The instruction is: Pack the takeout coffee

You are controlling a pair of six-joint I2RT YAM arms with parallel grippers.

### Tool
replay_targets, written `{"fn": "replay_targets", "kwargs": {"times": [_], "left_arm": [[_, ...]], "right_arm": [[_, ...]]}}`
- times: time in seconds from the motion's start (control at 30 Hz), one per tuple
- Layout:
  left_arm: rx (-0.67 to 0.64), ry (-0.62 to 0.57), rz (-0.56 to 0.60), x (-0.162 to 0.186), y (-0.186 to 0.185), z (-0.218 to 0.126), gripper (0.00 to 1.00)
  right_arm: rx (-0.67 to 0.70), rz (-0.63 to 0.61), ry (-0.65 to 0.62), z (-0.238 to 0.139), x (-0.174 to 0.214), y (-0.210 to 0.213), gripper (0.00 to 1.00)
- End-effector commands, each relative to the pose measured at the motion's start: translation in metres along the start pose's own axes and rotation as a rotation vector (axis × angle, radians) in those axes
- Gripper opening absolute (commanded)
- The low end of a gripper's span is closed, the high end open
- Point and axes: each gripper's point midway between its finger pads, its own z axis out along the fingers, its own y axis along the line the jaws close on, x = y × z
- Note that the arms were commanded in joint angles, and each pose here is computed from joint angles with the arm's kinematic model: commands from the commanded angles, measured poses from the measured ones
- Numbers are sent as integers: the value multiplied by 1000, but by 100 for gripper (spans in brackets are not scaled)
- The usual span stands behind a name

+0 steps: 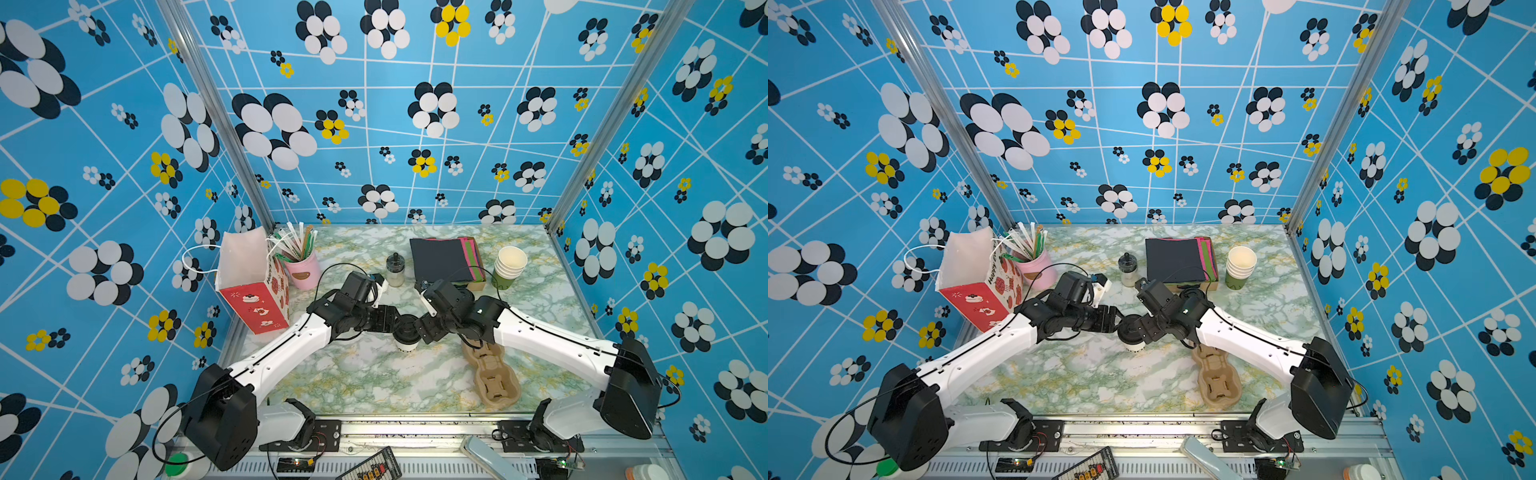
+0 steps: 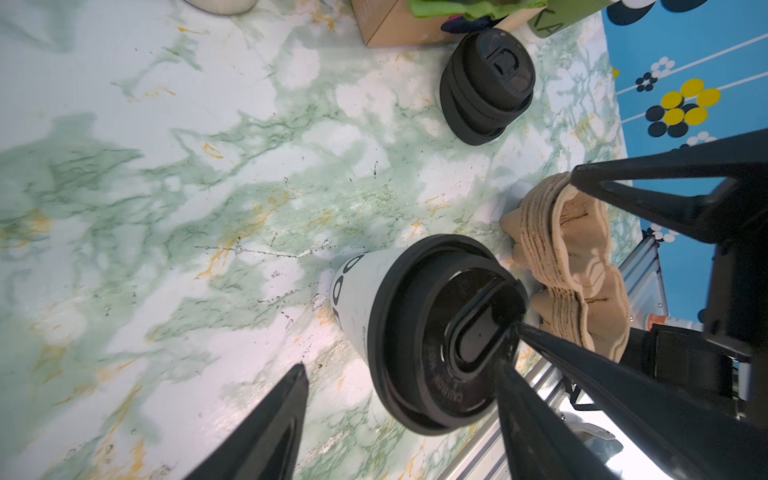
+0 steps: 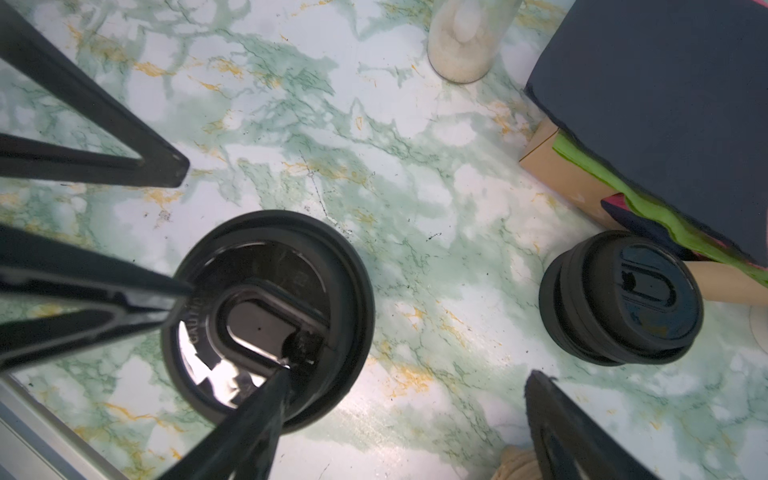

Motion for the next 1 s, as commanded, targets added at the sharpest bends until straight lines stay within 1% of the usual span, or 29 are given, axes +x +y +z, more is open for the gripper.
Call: {"fn": "replay_targets", "kwargs": {"times": [0.0,0.2,0.3,0.37,0.47,0.57,0.67,0.8,0.97], "left_arm": [[58,-64,-21,-9,-8,-17,70],[76,-48,-74,5,2,-15,60],[85,-34,-90,10,5,-9,56],[91,-29,-98,12,7,-5,54],[96,-10,-108,14,9,1,48],[88,3,-119,15,14,6,44],[87,11,-130,17,17,10,36],[81,19,-136,20,20,13,31],[73,25,-140,22,22,14,27]], "right_arm": [[-27,26,-32,-11,-13,2,91],[-69,94,-77,-27,-20,1,91],[-79,154,-86,-32,-20,-5,88],[-86,199,-94,-35,-20,-9,81],[-117,267,-94,-36,-19,-12,68],[-154,321,-68,-31,-15,-11,57],[-167,351,-31,-23,-8,-7,46],[-178,386,-4,-12,-2,-5,41],[-195,414,27,-1,2,1,37]]}}
